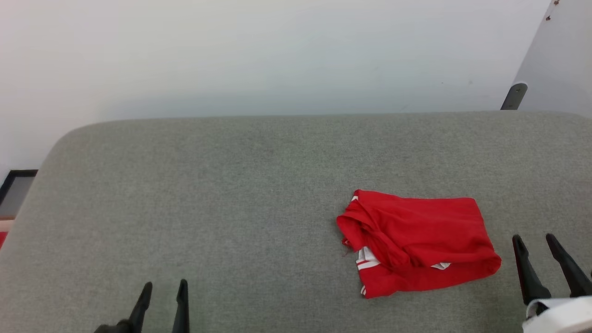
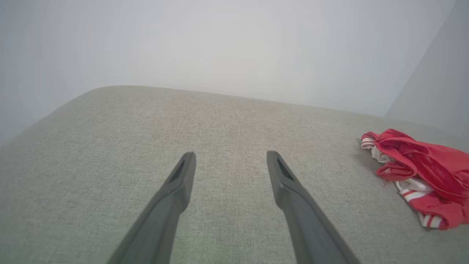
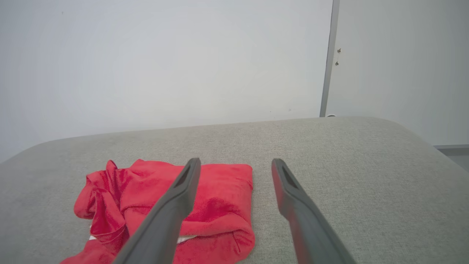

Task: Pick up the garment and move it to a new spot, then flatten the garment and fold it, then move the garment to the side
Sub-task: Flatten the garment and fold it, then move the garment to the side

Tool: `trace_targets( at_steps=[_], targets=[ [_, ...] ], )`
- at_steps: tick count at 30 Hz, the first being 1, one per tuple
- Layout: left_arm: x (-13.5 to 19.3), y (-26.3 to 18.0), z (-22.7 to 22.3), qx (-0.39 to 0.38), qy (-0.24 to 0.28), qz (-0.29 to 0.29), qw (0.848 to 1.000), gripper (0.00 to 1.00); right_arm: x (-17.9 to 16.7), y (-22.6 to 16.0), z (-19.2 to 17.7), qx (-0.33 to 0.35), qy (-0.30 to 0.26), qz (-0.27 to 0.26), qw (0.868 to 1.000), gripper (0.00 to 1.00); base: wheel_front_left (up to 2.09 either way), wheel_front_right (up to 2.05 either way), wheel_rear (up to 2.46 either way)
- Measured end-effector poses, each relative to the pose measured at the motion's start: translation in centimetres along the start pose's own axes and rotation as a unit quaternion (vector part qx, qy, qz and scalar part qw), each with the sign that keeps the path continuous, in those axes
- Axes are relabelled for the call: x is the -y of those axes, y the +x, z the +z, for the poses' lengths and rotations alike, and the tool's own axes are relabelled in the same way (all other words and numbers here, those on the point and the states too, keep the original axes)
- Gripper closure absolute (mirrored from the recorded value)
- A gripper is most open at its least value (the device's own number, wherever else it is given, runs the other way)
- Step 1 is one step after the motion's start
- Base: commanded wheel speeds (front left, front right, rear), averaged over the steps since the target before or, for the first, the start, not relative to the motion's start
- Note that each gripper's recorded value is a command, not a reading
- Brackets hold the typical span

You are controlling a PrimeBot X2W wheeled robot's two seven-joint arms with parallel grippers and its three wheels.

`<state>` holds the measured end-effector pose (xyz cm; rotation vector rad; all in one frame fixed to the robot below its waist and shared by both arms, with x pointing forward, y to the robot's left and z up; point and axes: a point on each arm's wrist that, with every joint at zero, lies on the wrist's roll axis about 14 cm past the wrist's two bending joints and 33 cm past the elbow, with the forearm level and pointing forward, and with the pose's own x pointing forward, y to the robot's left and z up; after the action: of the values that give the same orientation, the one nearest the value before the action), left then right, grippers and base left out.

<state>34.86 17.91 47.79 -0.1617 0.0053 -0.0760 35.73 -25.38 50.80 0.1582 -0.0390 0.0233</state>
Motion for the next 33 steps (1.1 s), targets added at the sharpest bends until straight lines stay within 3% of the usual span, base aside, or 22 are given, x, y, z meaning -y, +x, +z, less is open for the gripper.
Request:
trace_targets(
  at_steps=[9, 20, 29, 33],
  targets=[
    [-0.2, -1.7, 0.3, 0.005, 0.000, 0.007, 1.000, 0.00, 0.1, -2.0, 0.2, 0.003, 0.007, -0.020, 1.000, 0.00, 0.00, 0.00, 0.00],
    [0.1, -1.7, 0.6, 0.010, -0.001, 0.005, 1.000, 0.00, -0.9, -1.6, 0.8, 0.000, 0.009, -0.015, 1.000, 0.00, 0.00, 0.00, 0.00],
    [0.8, -0.1, 0.7, 0.013, -0.006, -0.003, 1.000, 0.00, -2.3, 2.0, 0.7, -0.058, -0.022, 0.032, 0.998, 0.00, 0.00, 0.00, 0.00],
    [1.6, 1.8, 0.7, 0.016, -0.010, -0.016, 1.000, 0.00, -2.4, 4.6, -1.0, -0.141, -0.057, 0.057, 0.987, 0.00, 0.00, 0.00, 0.00]
  ],
)
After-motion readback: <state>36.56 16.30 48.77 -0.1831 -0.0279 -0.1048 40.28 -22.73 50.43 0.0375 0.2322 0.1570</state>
